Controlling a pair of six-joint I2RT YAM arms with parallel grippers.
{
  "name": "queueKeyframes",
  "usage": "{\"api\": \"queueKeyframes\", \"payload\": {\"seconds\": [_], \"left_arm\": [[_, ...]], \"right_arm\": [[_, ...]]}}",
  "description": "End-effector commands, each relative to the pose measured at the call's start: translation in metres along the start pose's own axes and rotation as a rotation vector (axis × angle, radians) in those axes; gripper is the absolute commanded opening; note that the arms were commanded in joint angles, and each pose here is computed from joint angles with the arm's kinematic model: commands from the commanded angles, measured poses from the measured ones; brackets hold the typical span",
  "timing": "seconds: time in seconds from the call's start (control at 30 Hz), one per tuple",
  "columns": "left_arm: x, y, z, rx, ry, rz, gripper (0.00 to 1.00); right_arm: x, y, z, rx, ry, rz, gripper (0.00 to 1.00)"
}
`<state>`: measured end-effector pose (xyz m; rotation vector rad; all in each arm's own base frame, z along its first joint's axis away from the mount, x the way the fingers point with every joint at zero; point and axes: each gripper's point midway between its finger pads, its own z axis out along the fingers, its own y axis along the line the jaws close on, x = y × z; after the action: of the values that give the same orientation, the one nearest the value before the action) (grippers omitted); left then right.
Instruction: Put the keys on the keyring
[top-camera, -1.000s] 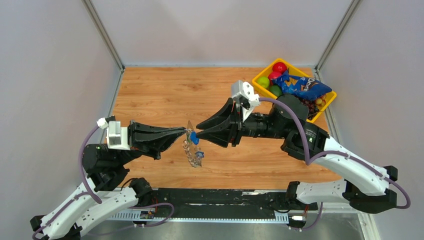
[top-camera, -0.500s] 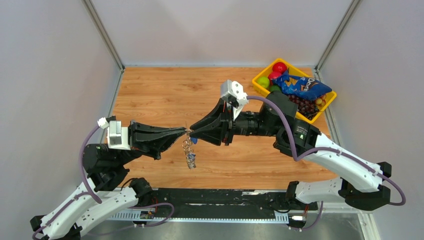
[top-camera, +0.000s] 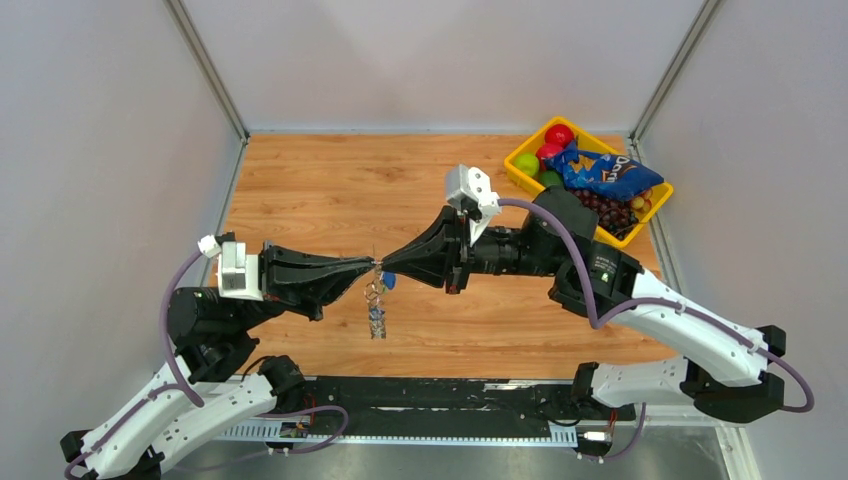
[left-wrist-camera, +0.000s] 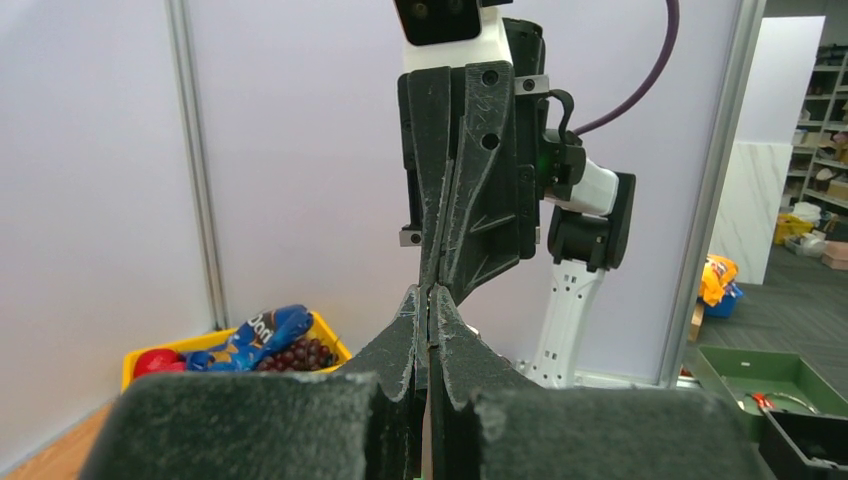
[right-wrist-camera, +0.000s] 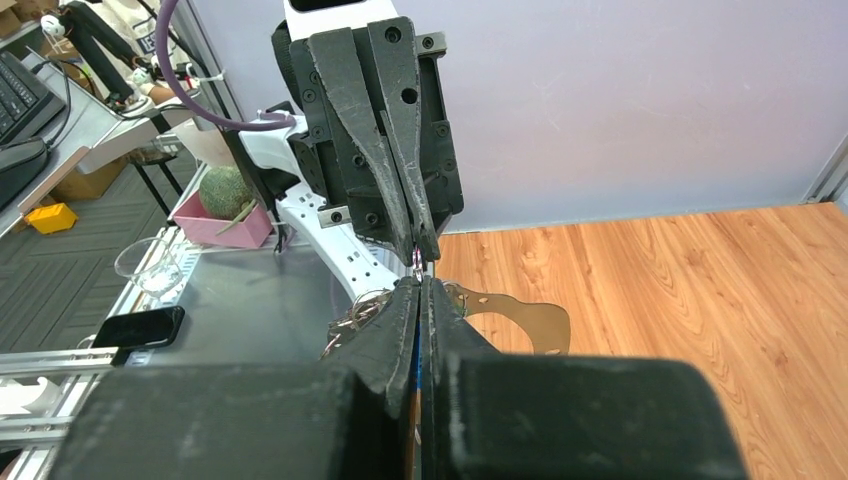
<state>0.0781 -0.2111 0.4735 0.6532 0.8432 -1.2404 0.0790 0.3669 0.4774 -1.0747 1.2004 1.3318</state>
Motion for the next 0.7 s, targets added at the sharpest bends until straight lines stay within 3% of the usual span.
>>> {"api": "queueKeyframes", "payload": {"seconds": [0.0,0.67], "left_arm": [[-0.033,-0.007,0.002,0.015,-0.092,0.05,0.0],[-0.039,-0.006,0.003,0.01,-0.118,0.057,0.0]], "right_arm": [[-0.003,0.007,-0.01,-0.002,-0.042,-0.005,0.0],[0.029,0.007,-0.001,-0.035,-0.032,0.079,0.0]]}}
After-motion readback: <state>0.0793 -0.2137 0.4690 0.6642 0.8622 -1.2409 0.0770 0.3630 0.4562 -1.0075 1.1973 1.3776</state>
